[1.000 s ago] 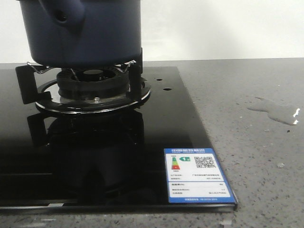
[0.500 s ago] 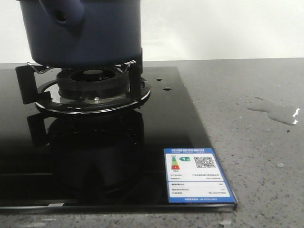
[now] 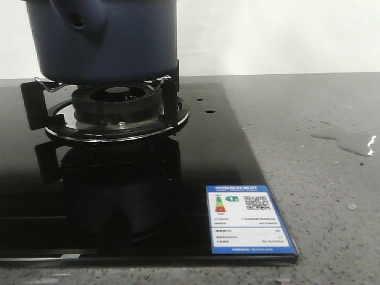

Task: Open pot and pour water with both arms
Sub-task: 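Set the cup back on the counter and open the right gripper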

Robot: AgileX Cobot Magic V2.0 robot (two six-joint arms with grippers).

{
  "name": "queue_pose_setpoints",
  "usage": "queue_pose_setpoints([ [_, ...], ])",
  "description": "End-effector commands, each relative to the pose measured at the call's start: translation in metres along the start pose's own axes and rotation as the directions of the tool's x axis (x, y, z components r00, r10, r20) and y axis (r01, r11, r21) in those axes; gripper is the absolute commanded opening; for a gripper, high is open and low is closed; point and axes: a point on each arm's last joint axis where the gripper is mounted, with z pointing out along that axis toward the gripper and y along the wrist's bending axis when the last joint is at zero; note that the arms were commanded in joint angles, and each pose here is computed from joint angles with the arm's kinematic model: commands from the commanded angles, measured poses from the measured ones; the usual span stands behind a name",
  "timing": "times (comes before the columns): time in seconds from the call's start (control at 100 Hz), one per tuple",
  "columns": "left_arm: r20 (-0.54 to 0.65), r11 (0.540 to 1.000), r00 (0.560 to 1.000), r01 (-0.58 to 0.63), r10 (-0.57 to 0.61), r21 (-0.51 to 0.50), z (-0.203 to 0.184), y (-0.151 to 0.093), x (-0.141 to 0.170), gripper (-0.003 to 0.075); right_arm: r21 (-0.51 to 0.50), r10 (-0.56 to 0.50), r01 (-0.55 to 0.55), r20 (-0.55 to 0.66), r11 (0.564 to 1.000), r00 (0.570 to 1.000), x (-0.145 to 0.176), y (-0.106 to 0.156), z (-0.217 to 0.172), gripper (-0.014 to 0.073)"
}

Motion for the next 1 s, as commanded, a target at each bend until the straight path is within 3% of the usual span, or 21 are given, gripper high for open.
queue_pose_setpoints([
  [0.0,0.055,0.998,0.997,0.060,-0.059,-0.018,0.000,0.001,-0.005,0.0283,0.004,0.105,-0.106,0.106,0.994,0.989,0.008,-0.019,-0.028,0.0258],
  [0.28,-0.013,0.992,0.992,0.126,-0.127,-0.025,0.005,0.003,0.025,0.0283,-0.110,0.240,-0.231,0.069,0.967,0.968,0.120,-0.006,-0.038,0.0258],
  [0.49,-0.035,0.988,0.987,0.153,-0.154,-0.016,0.009,0.005,0.034,0.0283,-0.180,0.280,-0.271,0.028,0.946,0.960,0.168,0.008,-0.036,0.0260],
  [0.61,-0.035,0.988,0.987,0.153,-0.154,-0.018,0.009,0.005,0.034,0.0283,-0.178,0.280,-0.276,-0.004,0.945,0.960,0.175,0.011,-0.035,0.0332],
  [0.82,-0.035,0.988,0.987,0.153,-0.154,-0.018,0.009,0.005,0.034,0.0283,-0.206,0.313,-0.296,0.053,0.933,0.948,0.169,0.012,-0.038,0.0664],
  [0.99,-0.035,0.988,0.987,0.153,-0.154,-0.018,0.009,0.005,0.034,0.0283,-0.223,0.321,-0.280,0.174,0.934,0.931,0.152,0.007,-0.057,0.0654],
])
